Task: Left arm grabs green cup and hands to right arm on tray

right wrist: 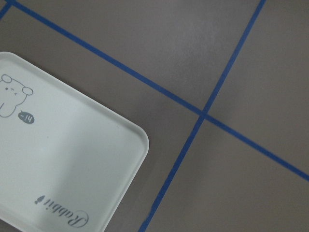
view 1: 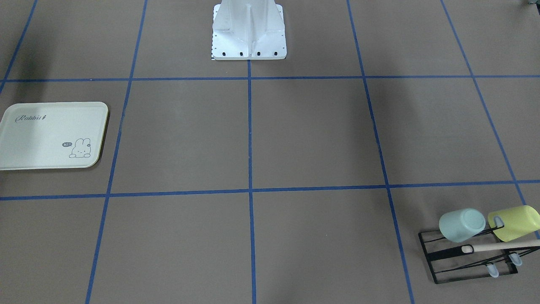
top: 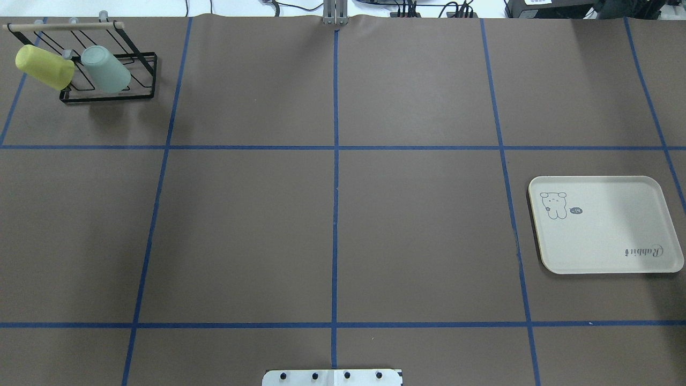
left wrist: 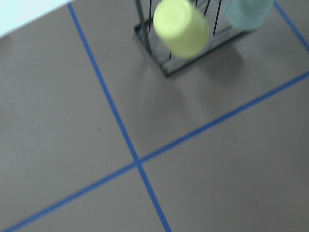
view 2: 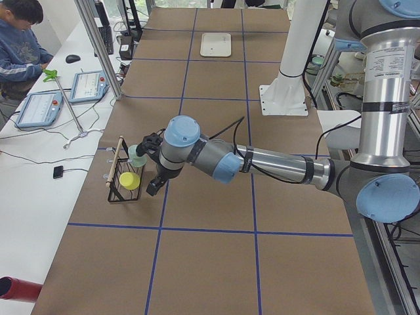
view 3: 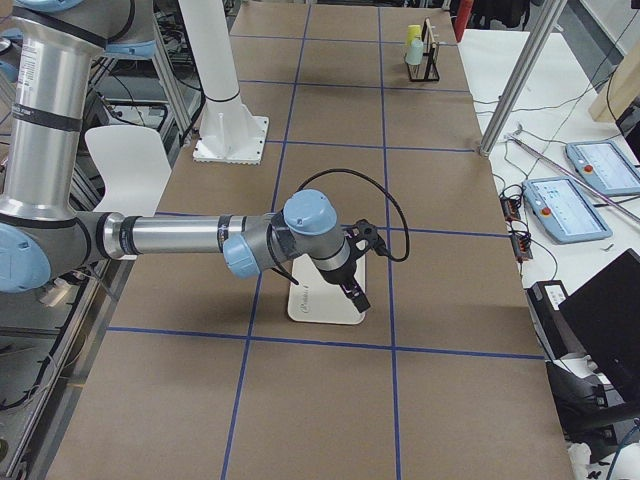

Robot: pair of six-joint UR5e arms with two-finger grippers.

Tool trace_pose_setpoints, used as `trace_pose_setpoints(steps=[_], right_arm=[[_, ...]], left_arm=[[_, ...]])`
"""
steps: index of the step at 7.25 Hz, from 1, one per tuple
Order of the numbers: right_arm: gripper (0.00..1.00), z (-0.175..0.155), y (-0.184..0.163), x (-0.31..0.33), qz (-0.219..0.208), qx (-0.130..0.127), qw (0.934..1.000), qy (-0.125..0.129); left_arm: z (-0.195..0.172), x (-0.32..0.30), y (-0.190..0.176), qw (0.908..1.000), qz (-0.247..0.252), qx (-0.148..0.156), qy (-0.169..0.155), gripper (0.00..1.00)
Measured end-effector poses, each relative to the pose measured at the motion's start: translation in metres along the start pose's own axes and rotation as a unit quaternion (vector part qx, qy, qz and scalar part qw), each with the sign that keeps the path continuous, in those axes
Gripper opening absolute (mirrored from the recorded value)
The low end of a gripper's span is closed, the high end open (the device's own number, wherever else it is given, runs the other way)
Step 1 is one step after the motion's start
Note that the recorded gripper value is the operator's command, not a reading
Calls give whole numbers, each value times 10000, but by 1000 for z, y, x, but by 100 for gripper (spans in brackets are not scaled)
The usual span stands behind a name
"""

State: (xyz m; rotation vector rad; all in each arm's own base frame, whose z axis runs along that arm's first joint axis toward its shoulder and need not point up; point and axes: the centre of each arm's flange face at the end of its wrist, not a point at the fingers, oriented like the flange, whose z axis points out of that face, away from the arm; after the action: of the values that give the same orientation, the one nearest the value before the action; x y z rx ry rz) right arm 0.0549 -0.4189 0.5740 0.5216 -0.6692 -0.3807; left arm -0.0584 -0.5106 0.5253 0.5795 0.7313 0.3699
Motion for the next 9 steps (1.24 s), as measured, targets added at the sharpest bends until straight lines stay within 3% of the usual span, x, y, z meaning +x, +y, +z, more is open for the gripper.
trace_pose_setpoints(steps=[2,4,6,9], right_arm=[[100,1,-3,1,190,116,9998,1],[99,0,-10,-4,324,239,9990,-189],[99,-3,-50,-20,937,405,9936,-490],[100,20,-112,-69,1656,287,9819,-868]], left_arm=[[3,-5,-13,9998,143,135,-14,100],[15,-6,-20,9996,-100,254,21,100],[42,36,-71,9973,-606,279,319,100],[85,86,-154,9899,-1259,155,639,100]])
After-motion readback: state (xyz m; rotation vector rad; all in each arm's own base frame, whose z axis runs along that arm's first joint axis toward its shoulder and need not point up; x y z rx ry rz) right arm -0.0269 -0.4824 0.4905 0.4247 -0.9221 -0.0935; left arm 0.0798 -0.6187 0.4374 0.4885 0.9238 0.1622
